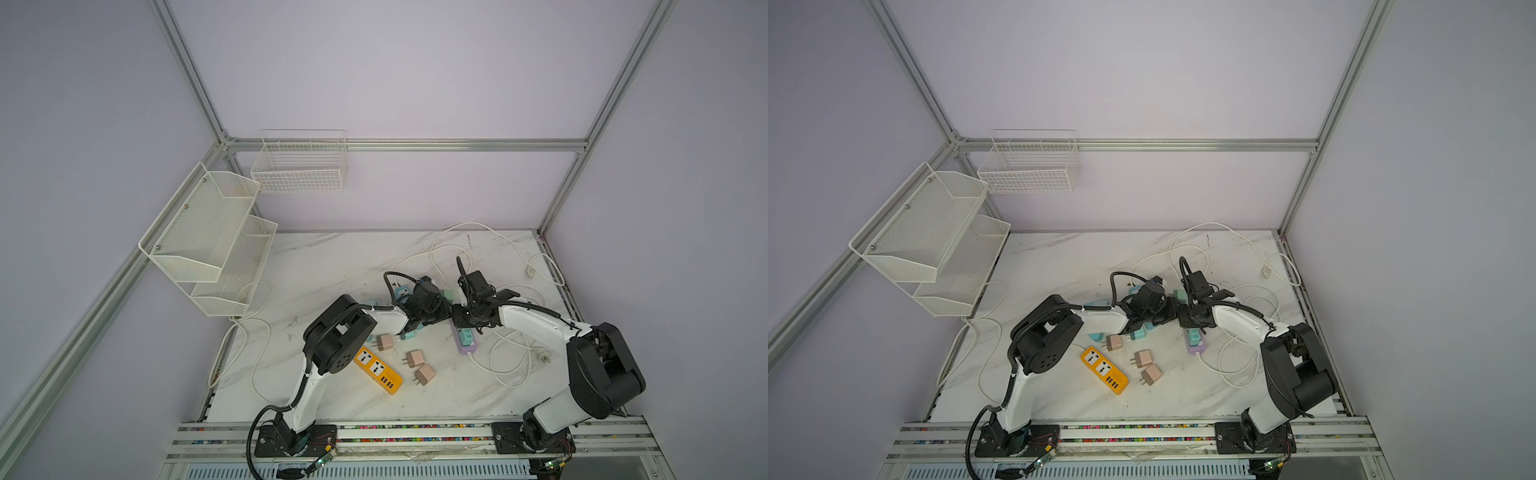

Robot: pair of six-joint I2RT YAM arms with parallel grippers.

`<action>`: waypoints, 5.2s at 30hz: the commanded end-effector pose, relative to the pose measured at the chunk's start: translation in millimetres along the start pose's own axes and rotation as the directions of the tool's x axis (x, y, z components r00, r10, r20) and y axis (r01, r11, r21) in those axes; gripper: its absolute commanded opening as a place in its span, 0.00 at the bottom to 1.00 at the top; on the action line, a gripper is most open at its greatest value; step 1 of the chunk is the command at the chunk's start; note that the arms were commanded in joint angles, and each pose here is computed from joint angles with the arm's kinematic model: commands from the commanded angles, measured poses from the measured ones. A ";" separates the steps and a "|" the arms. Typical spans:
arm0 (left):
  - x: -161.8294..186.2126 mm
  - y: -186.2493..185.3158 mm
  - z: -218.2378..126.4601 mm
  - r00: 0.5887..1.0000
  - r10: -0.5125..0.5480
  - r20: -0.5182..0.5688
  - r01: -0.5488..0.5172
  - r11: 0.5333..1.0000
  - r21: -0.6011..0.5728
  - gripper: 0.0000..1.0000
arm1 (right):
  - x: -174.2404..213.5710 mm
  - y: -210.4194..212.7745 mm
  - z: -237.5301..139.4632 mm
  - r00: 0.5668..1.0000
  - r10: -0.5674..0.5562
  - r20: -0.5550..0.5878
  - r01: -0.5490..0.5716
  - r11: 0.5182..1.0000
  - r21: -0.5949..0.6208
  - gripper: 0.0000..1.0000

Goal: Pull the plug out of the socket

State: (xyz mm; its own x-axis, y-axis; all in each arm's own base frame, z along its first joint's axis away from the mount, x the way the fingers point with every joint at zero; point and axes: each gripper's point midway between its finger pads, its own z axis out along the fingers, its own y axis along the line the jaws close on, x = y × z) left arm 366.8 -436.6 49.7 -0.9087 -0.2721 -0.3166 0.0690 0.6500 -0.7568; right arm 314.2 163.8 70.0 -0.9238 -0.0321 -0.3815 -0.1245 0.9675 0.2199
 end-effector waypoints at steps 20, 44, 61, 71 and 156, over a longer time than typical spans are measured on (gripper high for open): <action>20.3 -29.3 -15.0 0.997 -0.059 -0.045 0.064 0.989 0.134 0.50 | -30.9 31.0 -28.6 0.992 0.094 0.090 -0.062 0.949 -0.310 0.00; 33.9 -7.3 -6.6 0.992 -0.107 -0.062 0.109 0.993 0.045 0.32 | -22.4 26.7 -25.5 0.993 0.079 0.093 -0.047 0.952 -0.304 0.00; 36.6 15.2 -7.0 0.995 -0.080 -0.064 0.079 0.997 -0.026 0.10 | -34.5 28.5 -41.9 0.986 0.036 0.162 0.006 0.968 -0.253 0.00; 36.3 23.7 -11.9 0.995 -0.082 -0.055 0.081 0.996 -0.029 0.03 | -41.3 14.8 -48.0 0.981 0.072 0.180 -0.025 0.968 -0.250 0.00; 33.9 34.3 -9.9 0.998 -0.020 -0.060 0.018 0.999 -0.043 0.00 | -44.5 29.1 -48.5 0.965 0.107 0.241 -0.035 0.958 -0.285 0.00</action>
State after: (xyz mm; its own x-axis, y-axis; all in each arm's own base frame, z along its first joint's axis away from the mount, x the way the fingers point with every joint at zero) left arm 358.9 -435.8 68.9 -0.9007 -0.3230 -0.2904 0.0704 0.5512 -0.8314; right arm 311.4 165.5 92.6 -0.9016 0.1208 -0.4154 -0.0935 0.8831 0.4598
